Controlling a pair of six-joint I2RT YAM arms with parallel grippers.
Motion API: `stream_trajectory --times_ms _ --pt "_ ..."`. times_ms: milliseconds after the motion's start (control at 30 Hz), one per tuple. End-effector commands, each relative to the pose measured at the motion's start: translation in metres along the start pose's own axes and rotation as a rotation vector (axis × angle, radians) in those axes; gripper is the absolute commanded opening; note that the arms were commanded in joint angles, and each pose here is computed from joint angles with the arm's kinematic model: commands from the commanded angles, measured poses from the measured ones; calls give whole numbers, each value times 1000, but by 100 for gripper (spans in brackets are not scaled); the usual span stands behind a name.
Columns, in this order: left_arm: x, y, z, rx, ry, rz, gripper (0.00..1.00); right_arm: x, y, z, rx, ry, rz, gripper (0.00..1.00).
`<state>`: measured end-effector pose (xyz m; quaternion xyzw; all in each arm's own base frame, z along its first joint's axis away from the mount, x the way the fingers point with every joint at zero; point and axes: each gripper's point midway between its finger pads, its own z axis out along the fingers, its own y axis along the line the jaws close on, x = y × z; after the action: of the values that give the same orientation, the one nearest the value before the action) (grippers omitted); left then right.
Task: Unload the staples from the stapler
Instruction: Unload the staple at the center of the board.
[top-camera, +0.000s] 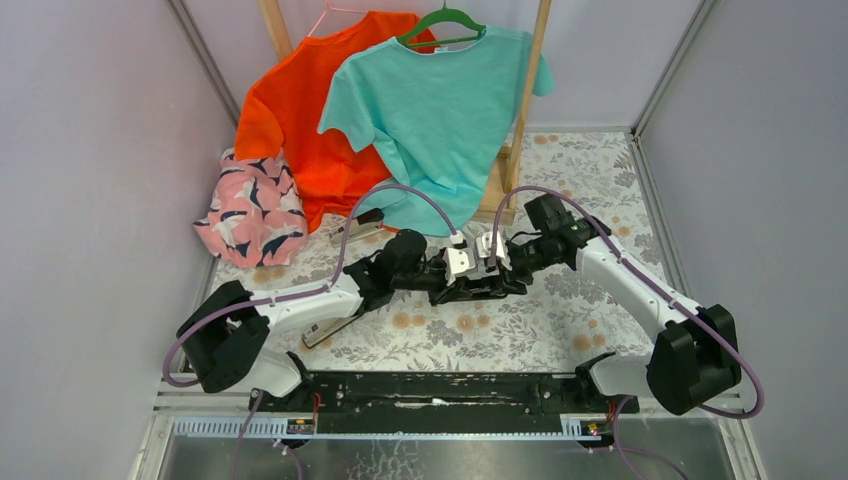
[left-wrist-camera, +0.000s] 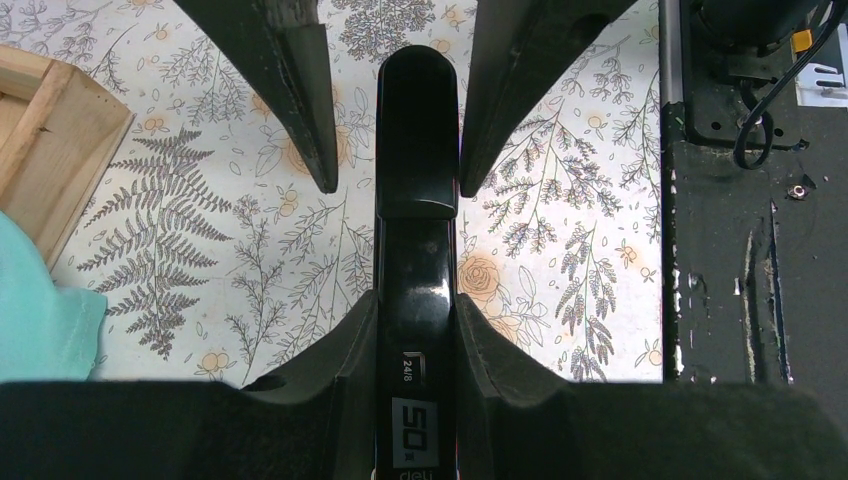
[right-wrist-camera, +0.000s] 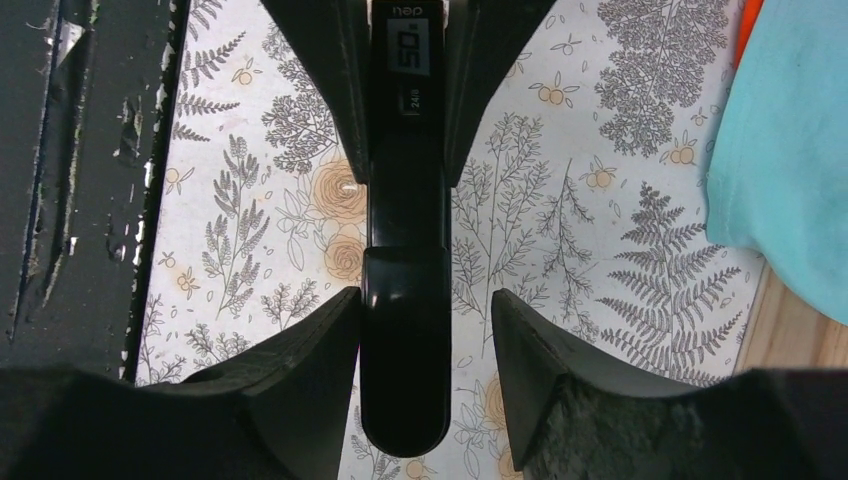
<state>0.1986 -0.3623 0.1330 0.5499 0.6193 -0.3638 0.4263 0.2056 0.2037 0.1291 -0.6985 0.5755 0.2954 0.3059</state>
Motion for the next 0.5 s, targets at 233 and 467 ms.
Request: stream_trajectory --times_ms 233,467 --pt "-46 9 0 -24 -118 85 0 -2 -8 1 31 10 -8 39" --pt "-57 9 -2 -34 -167 67 8 -6 -4 -3 40 -3 -13 4"
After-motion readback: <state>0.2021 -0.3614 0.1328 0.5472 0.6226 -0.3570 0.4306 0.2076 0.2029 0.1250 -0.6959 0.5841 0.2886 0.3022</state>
